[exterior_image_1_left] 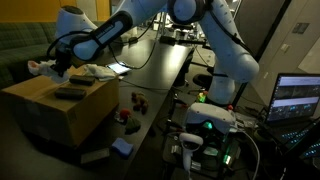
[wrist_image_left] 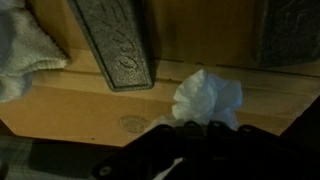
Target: Put the items on the table on to the box and the items on the box on to the table.
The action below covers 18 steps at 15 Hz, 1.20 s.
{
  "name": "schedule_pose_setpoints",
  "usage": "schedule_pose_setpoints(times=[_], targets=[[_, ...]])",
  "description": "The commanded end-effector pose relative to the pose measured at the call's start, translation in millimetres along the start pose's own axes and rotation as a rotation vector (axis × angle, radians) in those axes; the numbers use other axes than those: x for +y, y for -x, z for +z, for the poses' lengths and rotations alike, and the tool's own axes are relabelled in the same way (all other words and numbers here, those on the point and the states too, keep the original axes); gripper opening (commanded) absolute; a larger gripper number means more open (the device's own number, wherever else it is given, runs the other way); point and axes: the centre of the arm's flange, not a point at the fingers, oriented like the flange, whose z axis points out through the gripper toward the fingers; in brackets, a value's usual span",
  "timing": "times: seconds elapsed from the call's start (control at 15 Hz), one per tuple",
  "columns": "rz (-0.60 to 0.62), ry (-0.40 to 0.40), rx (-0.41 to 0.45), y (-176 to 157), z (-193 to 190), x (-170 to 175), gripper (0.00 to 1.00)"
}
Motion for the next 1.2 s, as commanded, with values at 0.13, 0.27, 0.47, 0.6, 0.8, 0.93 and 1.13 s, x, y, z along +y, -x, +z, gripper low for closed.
schedule_pose_setpoints(times=[0.13, 0.27, 0.47, 0.6, 0.8, 0.93, 1.13], targets=[[0.037, 0.054, 0.056, -26.5, 38.9, 0.0, 0.02], [0.053, 0.076, 0.061, -26.9, 48.5, 2.5, 0.1], [0.078, 0.105, 0.072, -24.5, 55.5, 6.9, 0.4], [0.084, 0.123, 0.082, -24.6, 52.3, 10.5, 0.56], [0.094, 0.134, 0.092, -26.0, 34.0, 16.6, 0.78], [0.088, 0.12, 0.095, -26.4, 11.3, 20.0, 0.94], [0.076, 0.08, 0.076, -25.6, -34.0, 20.4, 1.0]])
